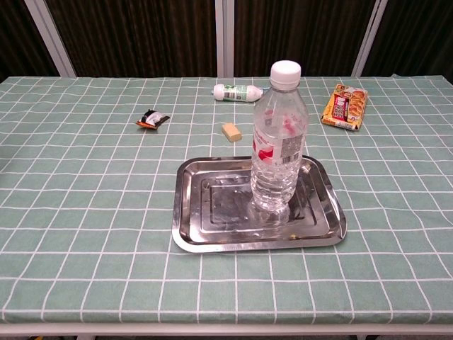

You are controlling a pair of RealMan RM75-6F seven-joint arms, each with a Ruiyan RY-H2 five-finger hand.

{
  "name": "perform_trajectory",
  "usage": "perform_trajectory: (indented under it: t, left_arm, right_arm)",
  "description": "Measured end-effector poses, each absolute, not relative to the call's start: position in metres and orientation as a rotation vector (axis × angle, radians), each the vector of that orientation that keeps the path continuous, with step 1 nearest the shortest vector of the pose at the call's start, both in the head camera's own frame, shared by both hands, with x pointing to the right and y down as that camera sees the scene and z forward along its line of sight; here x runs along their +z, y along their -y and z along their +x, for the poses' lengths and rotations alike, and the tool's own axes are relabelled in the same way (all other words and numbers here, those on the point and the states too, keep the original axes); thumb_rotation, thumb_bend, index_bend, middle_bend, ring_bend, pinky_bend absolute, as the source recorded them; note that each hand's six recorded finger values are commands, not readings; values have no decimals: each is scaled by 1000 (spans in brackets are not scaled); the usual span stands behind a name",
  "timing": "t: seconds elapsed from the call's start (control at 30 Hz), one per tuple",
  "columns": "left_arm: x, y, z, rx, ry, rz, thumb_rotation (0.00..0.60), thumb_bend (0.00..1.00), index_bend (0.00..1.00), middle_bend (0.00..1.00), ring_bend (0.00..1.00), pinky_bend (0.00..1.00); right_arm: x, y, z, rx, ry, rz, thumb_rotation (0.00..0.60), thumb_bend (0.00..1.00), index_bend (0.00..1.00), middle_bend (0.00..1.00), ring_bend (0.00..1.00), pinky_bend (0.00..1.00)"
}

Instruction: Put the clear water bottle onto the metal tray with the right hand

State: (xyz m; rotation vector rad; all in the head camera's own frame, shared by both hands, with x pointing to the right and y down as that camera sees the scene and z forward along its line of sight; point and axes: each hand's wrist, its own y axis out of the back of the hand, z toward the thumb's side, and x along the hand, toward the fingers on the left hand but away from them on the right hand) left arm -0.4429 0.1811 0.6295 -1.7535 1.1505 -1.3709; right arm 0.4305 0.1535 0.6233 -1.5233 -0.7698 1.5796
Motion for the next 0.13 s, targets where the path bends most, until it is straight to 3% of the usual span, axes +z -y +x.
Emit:
perform_trajectory:
  t: [0.13]
  left_arm:
    - [630,-177,-441,-1371,-1145,-1759,600,271,164,180,87,189]
  right_arm:
    - [610,-171,449,1604,847,-1493,600,0,0,81,0,0]
